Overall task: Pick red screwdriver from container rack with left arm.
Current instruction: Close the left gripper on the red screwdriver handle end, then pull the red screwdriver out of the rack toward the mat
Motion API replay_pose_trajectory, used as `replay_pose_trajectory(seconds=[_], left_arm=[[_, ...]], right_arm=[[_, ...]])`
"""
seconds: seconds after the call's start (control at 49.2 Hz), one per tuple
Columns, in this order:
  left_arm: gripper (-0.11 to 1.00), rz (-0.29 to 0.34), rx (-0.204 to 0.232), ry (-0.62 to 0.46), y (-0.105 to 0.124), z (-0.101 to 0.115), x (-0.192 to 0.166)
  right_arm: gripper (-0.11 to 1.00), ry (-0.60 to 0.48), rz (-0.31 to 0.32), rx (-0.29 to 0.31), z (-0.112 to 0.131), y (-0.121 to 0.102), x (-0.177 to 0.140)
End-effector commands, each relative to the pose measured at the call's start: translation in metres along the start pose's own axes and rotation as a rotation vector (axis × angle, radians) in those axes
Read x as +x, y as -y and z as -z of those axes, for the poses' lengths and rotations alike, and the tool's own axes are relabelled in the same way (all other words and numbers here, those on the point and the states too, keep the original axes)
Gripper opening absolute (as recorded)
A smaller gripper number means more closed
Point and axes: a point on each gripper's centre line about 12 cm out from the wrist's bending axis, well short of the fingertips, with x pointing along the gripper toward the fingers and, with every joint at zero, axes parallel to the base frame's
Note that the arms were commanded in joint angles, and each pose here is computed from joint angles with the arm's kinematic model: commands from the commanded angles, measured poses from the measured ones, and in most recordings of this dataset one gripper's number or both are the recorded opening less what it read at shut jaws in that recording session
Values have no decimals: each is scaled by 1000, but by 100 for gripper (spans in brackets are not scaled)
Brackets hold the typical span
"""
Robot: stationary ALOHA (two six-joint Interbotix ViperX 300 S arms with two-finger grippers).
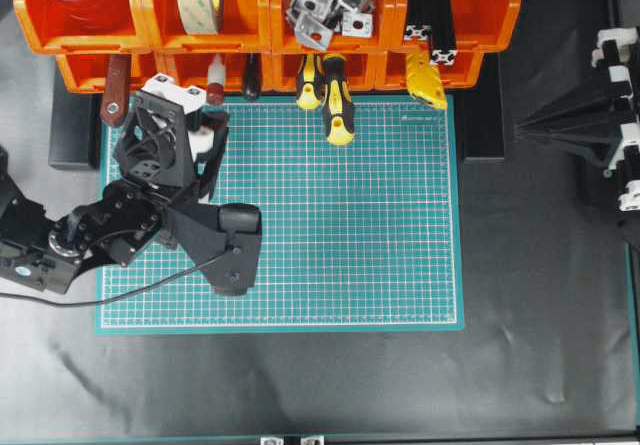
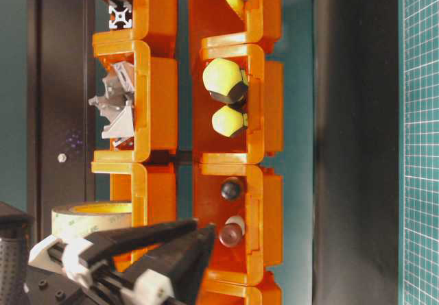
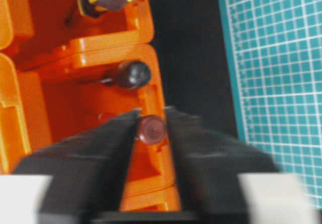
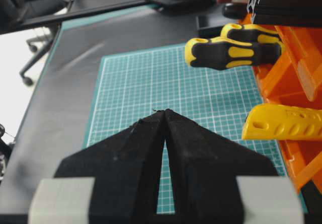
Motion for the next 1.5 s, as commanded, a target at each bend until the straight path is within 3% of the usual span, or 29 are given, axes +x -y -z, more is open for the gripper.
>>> replay_pose_trajectory(seconds=[0.0,0.122,0.203,0.346,0.61,0.996,1.159,1.301,1.484], left_arm=[[38,-9,-26,8,-9,2,-3],[74,-7,-30,2,-10,6,1],[85,-2,-33,2,-11,9,5],[79,8,-33,-6,-10,16,16],[79,10,-43,-36,-14,27,31],[76,9,-48,-36,-16,26,32],[60,7,-59,-24,-19,22,30],[32,15,-50,2,-17,15,28],[30,17,-48,32,-16,8,18]], right_arm=[[0,10,-6,1,-5,-2,0],[0,5,-13,-1,-4,-3,0],[0,4,-21,-1,-3,-4,0],[0,6,-33,-6,-4,-6,0],[0,3,-35,-6,-3,-7,0],[0,-3,-36,-8,0,-6,1],[0,-10,-35,-7,3,-6,1],[0,-16,-34,-4,4,-6,1],[0,-17,-32,-4,4,-5,1]])
